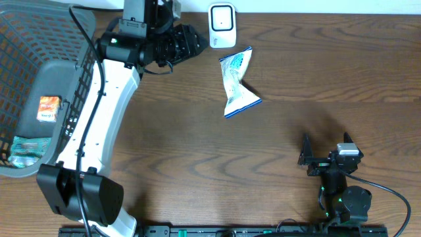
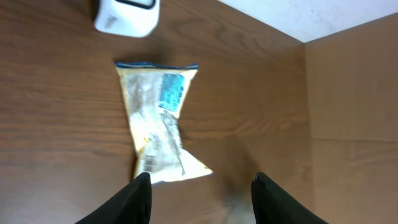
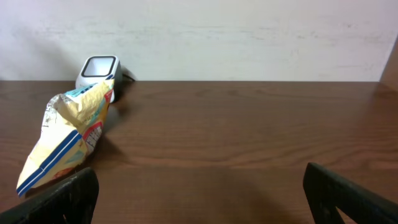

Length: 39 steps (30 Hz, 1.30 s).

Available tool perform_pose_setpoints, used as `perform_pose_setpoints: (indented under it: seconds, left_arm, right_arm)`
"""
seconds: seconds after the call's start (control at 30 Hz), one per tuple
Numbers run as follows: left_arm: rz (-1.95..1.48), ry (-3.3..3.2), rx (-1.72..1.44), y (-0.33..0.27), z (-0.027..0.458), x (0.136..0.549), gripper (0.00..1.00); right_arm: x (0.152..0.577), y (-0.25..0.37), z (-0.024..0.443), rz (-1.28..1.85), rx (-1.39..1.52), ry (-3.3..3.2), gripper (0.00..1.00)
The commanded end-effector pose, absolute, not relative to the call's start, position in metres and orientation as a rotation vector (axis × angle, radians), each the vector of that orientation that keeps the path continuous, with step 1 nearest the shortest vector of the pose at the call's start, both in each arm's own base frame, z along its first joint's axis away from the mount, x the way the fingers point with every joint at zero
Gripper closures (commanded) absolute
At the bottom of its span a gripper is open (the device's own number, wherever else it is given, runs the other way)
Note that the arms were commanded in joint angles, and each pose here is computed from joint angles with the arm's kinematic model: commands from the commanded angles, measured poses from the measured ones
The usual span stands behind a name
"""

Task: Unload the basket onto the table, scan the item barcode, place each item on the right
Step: 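Lift the snack bag out and drop it near the scanner, then reach the left gripper back into the basket and grasp the orange box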

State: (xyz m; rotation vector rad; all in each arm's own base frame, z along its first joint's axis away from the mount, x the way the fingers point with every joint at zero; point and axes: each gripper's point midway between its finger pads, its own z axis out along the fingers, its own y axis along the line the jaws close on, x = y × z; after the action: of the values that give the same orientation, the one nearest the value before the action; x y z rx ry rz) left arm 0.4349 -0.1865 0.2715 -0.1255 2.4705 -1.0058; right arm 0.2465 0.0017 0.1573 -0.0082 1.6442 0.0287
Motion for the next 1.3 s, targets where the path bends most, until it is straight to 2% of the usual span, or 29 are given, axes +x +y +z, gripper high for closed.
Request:
perform_pose_setpoints:
  seconds: [0.0, 0.23, 0.33, 0.43, 0.47, 0.6, 0.73, 0.83, 1.07, 1.27]
  left_arm:
    - [-0.906, 2.399, -0.035, -0.162, 0.288, 0.442, 0.49]
    - [-0.792, 2.241, -0.124, -0.088, 0.344, 0.431, 0.45]
    - [-0.652, 2.185, -0.260, -0.035, 0.364, 0.417, 0.43]
    - [-0.392, 2.163, -0.479, 0.032, 0.367, 0.396, 0.30]
    - [-0.299, 2.162, -0.553, 0.054, 0.364, 0.387, 0.25]
    - [0.135, 2.177, -0.865, 0.138, 0.342, 0.344, 0.21]
    - [0.427, 2.158, -1.134, 0.190, 0.318, 0.306, 0.20]
    - [0.519, 2.077, -1.390, 0.219, 0.292, 0.285, 0.17]
    - [0.570, 2.114, -1.495, 0.250, 0.243, 0.291, 0.15]
    - [0.623, 2.248, -1.434, 0.271, 0.202, 0.310, 0.15]
  right_arm:
    - [0.246, 0.000, 0.157, 0.016, -0.007, 1.644, 0.01]
    - [0.246, 0.000, 0.157, 0.016, -0.007, 1.644, 0.01]
    - [0.246, 0.000, 0.157, 0.016, -0.007, 1.644, 0.01]
    - [0.246, 0.000, 0.157, 0.016, -0.007, 1.644, 0.01]
    - [0.246, 0.000, 0.157, 0.016, -0.007, 1.644, 0.01]
    - [0.246, 0.000, 0.157, 0.016, -0.007, 1.644, 0.01]
    - [0.246, 0.000, 0.157, 0.016, -0.007, 1.644, 0.01]
    - [0.246, 0.000, 0.157, 0.016, -0.007, 1.644, 0.01]
    - [0.246, 0.000, 0.157, 0.016, -0.007, 1.644, 0.01]
    - [0.246, 0.000, 0.157, 0.016, -0.007, 1.644, 0.01]
